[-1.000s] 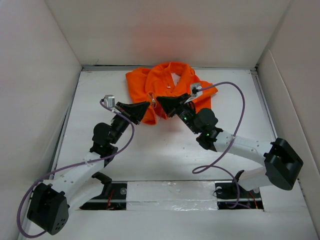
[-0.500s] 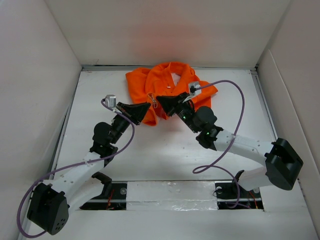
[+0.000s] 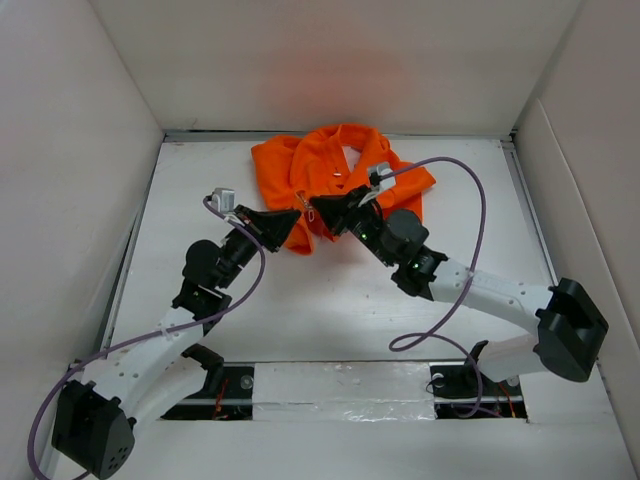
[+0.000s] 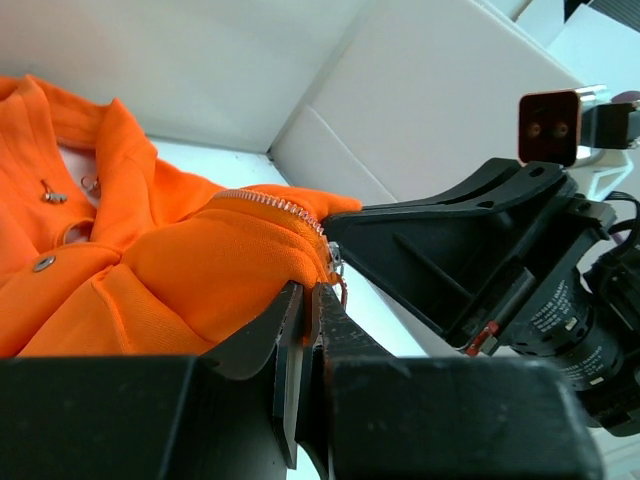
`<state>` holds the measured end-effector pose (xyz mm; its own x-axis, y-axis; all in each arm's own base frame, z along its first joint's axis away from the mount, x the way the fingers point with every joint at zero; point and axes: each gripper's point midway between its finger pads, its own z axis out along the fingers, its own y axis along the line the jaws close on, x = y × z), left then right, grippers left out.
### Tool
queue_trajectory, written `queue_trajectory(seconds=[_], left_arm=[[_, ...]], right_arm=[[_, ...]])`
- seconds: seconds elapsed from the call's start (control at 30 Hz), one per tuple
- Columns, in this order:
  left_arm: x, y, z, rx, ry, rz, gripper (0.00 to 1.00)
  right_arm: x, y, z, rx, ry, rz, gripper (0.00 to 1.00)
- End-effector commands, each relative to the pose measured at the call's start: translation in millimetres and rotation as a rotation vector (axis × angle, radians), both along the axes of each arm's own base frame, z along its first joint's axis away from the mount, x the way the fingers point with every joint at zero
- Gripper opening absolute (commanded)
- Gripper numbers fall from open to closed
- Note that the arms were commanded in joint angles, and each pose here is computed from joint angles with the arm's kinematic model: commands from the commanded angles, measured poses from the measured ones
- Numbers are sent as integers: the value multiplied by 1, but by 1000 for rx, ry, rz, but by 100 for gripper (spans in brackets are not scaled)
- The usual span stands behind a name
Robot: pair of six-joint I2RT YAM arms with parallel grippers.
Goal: Zip up the jacket
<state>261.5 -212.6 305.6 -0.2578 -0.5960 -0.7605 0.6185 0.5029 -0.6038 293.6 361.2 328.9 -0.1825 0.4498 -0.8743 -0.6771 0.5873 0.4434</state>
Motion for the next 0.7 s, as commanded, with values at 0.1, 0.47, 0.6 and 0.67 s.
queue_trajectory(seconds=[0.1, 0.47, 0.6, 0.67], left_arm=[[-7, 3, 28, -39, -25, -5, 0], [-13, 3, 28, -46, -18, -23, 0], [-18, 2, 32, -42, -45, -41, 0], [-21, -1, 31, -38, -52, -63, 0]], right_arm=[[-34, 3, 53, 98, -100, 48, 0], [-33, 8, 50, 53, -104, -8, 0], [-30, 13, 54, 41, -105, -10, 0], [-29, 14, 56, 37, -102, -9, 0]])
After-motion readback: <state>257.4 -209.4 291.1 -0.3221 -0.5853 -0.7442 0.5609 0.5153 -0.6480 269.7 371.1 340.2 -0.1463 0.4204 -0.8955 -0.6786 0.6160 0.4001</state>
